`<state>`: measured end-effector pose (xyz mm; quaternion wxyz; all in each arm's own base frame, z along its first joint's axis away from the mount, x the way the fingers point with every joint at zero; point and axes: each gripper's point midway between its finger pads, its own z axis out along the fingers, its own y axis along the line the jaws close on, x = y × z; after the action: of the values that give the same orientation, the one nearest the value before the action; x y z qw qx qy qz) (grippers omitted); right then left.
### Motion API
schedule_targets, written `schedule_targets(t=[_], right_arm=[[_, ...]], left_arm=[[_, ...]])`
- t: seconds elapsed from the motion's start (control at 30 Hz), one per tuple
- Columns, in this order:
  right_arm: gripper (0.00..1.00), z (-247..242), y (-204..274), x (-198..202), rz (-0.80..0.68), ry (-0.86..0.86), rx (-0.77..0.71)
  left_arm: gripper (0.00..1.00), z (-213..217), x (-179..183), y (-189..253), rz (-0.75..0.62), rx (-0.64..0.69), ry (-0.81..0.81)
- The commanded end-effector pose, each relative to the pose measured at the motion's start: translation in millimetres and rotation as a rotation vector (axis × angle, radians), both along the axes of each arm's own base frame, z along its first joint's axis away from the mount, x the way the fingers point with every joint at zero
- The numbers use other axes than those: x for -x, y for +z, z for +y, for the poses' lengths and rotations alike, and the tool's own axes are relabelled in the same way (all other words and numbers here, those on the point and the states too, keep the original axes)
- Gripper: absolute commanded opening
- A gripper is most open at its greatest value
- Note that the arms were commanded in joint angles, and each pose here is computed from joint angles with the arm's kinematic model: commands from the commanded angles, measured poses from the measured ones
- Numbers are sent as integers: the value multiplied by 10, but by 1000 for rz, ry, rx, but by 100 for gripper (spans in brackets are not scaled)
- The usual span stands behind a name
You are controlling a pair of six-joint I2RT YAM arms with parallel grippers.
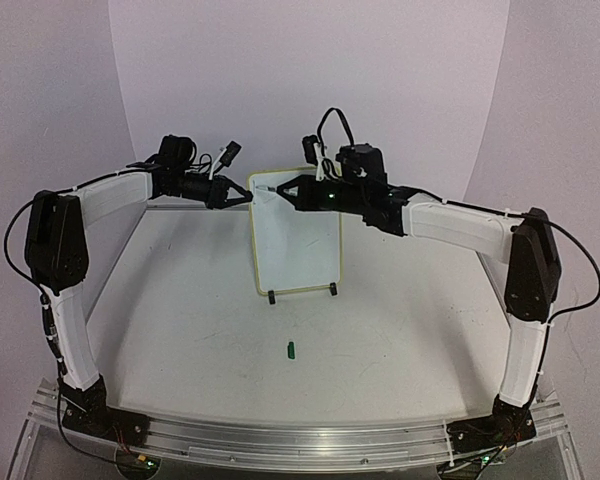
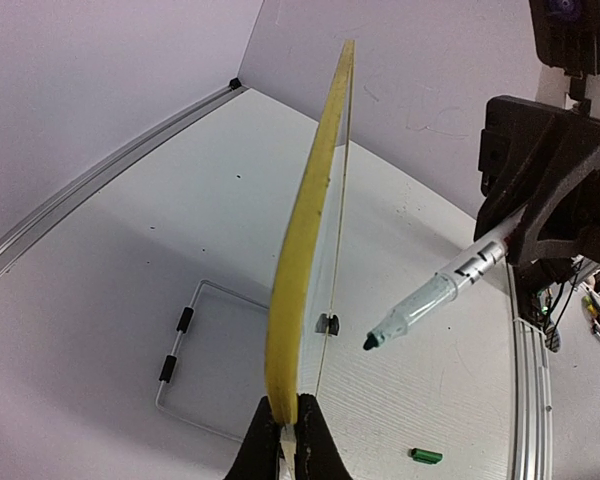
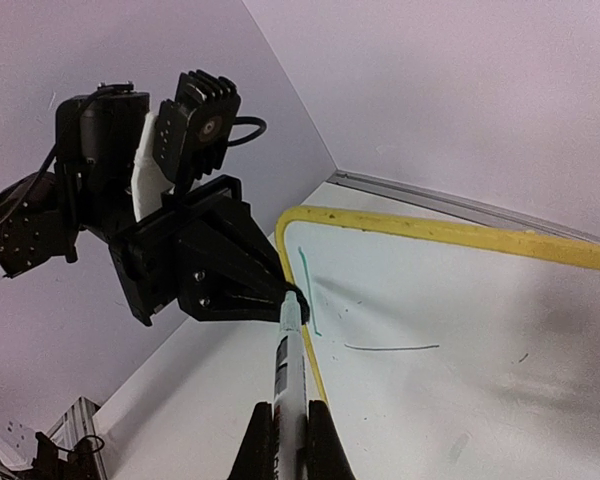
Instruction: Write a sentence on the whiteboard
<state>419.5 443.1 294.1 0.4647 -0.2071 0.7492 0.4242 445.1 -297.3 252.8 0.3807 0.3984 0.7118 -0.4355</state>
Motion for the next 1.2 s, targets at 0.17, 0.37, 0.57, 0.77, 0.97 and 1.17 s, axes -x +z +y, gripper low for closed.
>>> schedule_targets(t=[0.17, 0.37, 0.57, 0.77, 0.97, 1.17], right_arm=[[0, 89, 107, -108, -27, 2, -29], [0, 91, 42, -147, -17, -12, -17], [0, 9, -7, -225, -4, -82, -2], [0, -140, 43, -249, -23, -153, 11], [0, -232, 128, -229, -47, -184, 3], [0, -240, 159, -206, -53, -178, -6]], left_arm=[[0, -52, 19, -31, 0, -31, -6], [0, -48, 25, -27, 0, -33, -5], [0, -48, 27, -28, 1, -33, -6], [0, -47, 29, -29, -1, -35, -6], [0, -47, 26, -32, -1, -35, -6], [0, -47, 25, -30, -1, -36, -6]])
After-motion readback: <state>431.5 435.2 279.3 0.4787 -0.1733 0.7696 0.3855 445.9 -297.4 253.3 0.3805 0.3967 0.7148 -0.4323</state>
